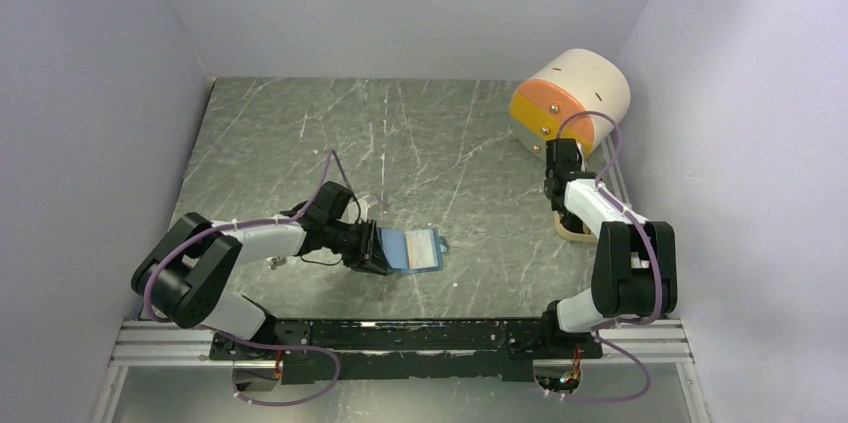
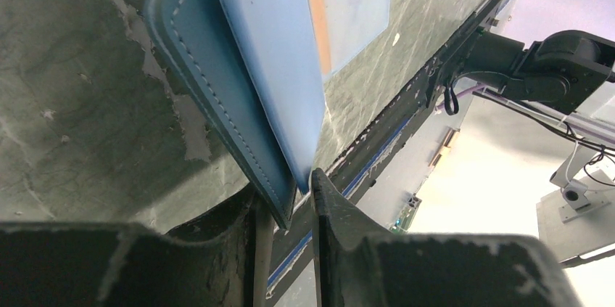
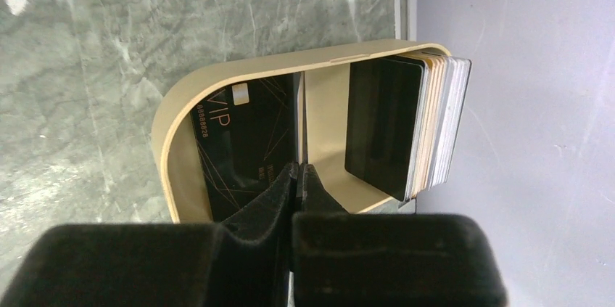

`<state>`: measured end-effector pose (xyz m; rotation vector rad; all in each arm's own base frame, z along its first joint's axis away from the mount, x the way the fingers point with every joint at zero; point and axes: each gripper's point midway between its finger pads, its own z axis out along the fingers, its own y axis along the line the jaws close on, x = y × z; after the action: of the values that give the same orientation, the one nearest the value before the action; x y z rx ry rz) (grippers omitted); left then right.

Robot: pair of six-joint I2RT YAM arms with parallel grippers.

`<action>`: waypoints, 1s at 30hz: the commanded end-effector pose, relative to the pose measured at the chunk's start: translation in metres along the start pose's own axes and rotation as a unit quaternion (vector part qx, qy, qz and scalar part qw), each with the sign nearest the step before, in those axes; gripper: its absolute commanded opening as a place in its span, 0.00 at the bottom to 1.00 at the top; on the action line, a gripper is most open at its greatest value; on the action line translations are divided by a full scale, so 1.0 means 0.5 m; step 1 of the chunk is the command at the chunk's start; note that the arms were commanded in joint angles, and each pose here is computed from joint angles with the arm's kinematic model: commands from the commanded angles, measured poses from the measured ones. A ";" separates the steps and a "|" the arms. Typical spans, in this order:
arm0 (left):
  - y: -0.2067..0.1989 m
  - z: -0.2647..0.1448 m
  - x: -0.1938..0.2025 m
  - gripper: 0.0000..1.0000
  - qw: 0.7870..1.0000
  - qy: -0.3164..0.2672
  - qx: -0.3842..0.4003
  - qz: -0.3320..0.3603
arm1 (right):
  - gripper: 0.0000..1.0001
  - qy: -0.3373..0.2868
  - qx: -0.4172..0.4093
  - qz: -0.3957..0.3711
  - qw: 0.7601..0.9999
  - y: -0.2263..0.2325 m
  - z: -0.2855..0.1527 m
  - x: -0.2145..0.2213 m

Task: Put the credit cards into the card holder
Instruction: Pick up the credit card from the storage box, then insert the credit card into the card holder.

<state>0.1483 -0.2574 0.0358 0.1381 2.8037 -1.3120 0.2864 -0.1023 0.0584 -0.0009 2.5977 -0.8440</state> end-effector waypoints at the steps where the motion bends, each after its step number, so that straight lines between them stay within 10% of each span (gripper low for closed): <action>1: -0.026 -0.012 -0.025 0.29 1.000 -0.022 0.012 0.014 | 0.00 -0.011 0.010 0.040 0.999 -0.019 -0.033 -0.022; 18: -0.008 -0.028 -0.050 0.21 0.996 -0.071 -0.040 -0.028 | 0.00 -0.181 -0.161 0.158 0.957 -0.027 -0.260 -0.211; 30: 0.029 -0.033 -0.072 0.29 0.989 -0.092 -0.102 -0.053 | 0.00 -0.227 -0.521 0.140 0.811 0.272 -0.496 -0.255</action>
<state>0.1751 -0.2434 0.0376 -0.0753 2.7999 -1.0574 0.3373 0.0959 0.1980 -0.0181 2.2330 0.3033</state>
